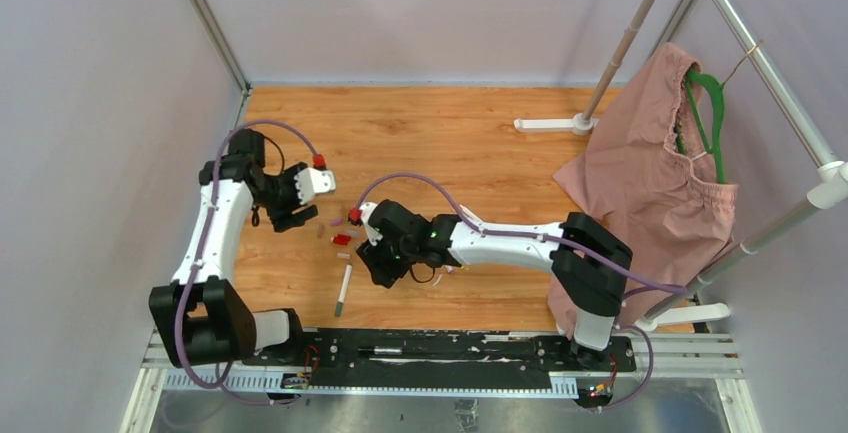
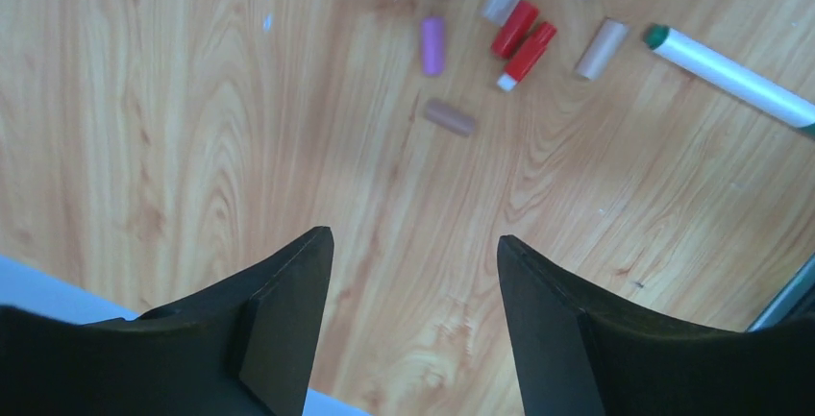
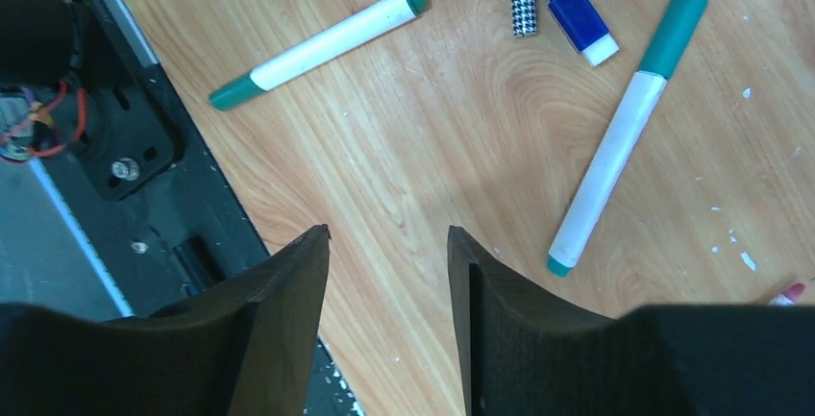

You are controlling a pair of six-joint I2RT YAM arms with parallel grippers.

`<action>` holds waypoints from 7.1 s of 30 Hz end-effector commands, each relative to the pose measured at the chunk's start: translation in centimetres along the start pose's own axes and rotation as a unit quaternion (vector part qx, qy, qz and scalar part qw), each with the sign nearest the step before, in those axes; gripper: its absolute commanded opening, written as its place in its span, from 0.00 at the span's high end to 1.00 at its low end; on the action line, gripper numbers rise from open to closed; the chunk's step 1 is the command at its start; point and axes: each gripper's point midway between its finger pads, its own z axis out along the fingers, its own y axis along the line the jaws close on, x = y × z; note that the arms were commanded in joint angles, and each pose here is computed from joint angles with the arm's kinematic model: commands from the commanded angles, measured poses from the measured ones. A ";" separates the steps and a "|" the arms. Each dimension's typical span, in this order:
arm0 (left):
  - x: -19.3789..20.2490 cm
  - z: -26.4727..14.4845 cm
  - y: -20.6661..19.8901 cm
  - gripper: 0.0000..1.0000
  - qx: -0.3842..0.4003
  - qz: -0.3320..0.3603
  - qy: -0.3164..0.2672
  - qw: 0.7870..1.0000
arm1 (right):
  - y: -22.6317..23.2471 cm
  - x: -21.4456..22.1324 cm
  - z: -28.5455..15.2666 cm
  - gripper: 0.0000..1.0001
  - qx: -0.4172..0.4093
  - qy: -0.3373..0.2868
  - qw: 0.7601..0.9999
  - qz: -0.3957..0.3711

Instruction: Open the pen caps

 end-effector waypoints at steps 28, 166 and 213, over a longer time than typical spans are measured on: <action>6.5 -2.6 3.7 0.31 -0.037 -0.360 -0.063 0.930 | 7.3 0.4 7.8 0.40 -0.275 0.002 0.798 -0.537; -13.2 1.5 -2.9 1.00 -0.068 0.379 -0.057 0.921 | -1.0 -9.3 -5.3 0.67 -0.278 -0.135 0.932 0.188; -10.0 9.7 -0.8 1.00 0.050 0.156 0.039 0.986 | -24.7 9.8 -14.0 1.00 0.360 -0.068 0.900 0.236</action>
